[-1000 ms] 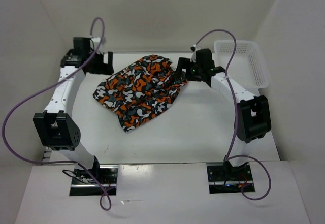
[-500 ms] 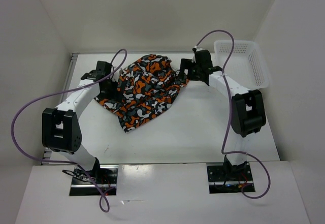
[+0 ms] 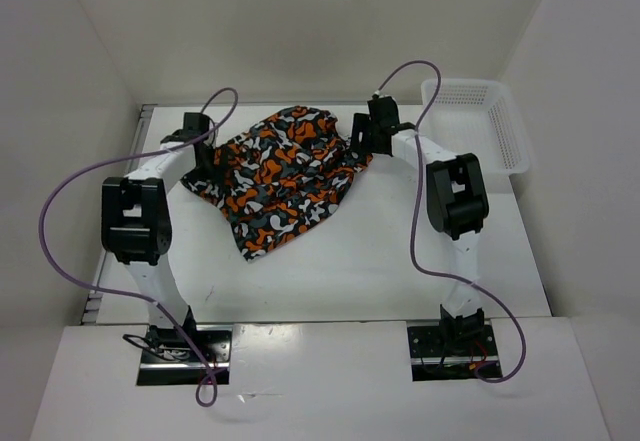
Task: Fold and stack the shorts
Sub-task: Move the shorts to the center of the board, then flatten the shorts out
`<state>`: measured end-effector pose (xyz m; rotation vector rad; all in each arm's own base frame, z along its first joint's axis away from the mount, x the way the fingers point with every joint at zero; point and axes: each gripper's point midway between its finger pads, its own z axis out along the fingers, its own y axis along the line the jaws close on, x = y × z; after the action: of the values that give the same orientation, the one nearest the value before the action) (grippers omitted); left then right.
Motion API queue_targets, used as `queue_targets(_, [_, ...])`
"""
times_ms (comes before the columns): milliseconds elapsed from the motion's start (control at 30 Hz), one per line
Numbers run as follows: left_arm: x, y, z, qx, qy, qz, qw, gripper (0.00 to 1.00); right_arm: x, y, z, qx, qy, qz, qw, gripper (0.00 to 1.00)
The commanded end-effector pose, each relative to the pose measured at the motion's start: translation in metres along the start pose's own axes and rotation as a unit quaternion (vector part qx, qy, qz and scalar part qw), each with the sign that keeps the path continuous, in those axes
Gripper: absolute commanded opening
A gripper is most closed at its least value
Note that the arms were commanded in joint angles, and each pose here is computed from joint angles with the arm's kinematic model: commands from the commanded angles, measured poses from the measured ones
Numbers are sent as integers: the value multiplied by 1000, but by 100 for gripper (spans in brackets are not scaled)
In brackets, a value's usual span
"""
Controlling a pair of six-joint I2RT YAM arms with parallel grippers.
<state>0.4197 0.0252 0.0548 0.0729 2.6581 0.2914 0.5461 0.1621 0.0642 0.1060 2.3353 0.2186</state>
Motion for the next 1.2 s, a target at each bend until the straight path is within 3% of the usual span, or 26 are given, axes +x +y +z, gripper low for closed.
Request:
queue_targets(0, [-25, 29, 4, -38, -28, -25, 999, 100, -11, 0, 10, 13, -18, 12, 1000, 83])
queue_targets(167, [-38, 34, 14, -12, -31, -40, 999, 100, 6, 1, 22, 1, 5, 6, 1000, 70])
queue_targets(333, [-34, 18, 41, 19, -7, -34, 999, 100, 28, 13, 22, -31, 35, 2, 999, 51])
queue_targets(367, [-32, 19, 44, 24, -1, -38, 999, 95, 28, 13, 22, -32, 35, 2, 999, 48])
queue_targets(400, [-33, 15, 47, 34, 0, -37, 999, 78, 36, 18, 22, -38, 43, -1, 998, 42])
queue_targets(500, [-36, 8, 49, 77, 2, -46, 996, 56, 37, 18, 16, -43, 45, -13, 998, 26])
queue_targets(533, [-39, 4, 46, 91, -1, -46, 995, 39, 38, 17, 13, -43, 45, -20, 998, 15])
queue_targets(600, [-42, 4, 48, 91, -2, -46, 995, 16, 32, 19, 4, -52, 37, -33, 997, 3])
queue_targets(633, [-53, 7, 44, 90, -15, -47, 995, 0, 29, 19, -2, -59, 33, -55, 996, 0])
queue_targets(667, [-60, 11, 41, 82, -24, -48, 995, 0, 34, 16, -7, -59, 36, -71, 995, 0])
queue_targets(800, [-135, 38, 16, 42, -123, -58, 990, 0, 44, -9, -66, -84, 66, -92, 990, 0])
queue_targets(833, [-173, 47, -1, 35, -169, -63, 983, 0, 74, -13, -77, -110, 104, -107, 983, 0])
queue_targets(933, [-219, 59, -12, 23, -220, -69, 973, 0, 119, -11, -125, -171, 165, -138, 962, 0])
queue_targets(967, [-250, 68, -39, 18, -262, -73, 962, 0, 126, -10, -134, -178, 174, -135, 959, 0])
queue_targets(1000, [-263, 72, -48, 15, -279, -75, 957, 6, 136, -11, -146, -185, 181, -133, 957, 0])
queue_targets(1033, [-269, 62, -35, 25, -277, -69, 958, 15, 140, -9, -152, -198, 185, -135, 953, 0])
queue_targets(1067, [-272, 63, -39, 25, -277, -69, 958, 31, 142, -10, -155, -198, 185, -135, 953, 0])
queue_targets(1100, [-295, 62, -69, 25, -319, -68, 945, 75, 143, -11, -157, -200, 183, -143, 952, 0])
queue_targets(1167, [-290, 48, -60, 38, -300, -59, 951, 98, 143, -14, -161, -197, 179, -159, 951, 0])
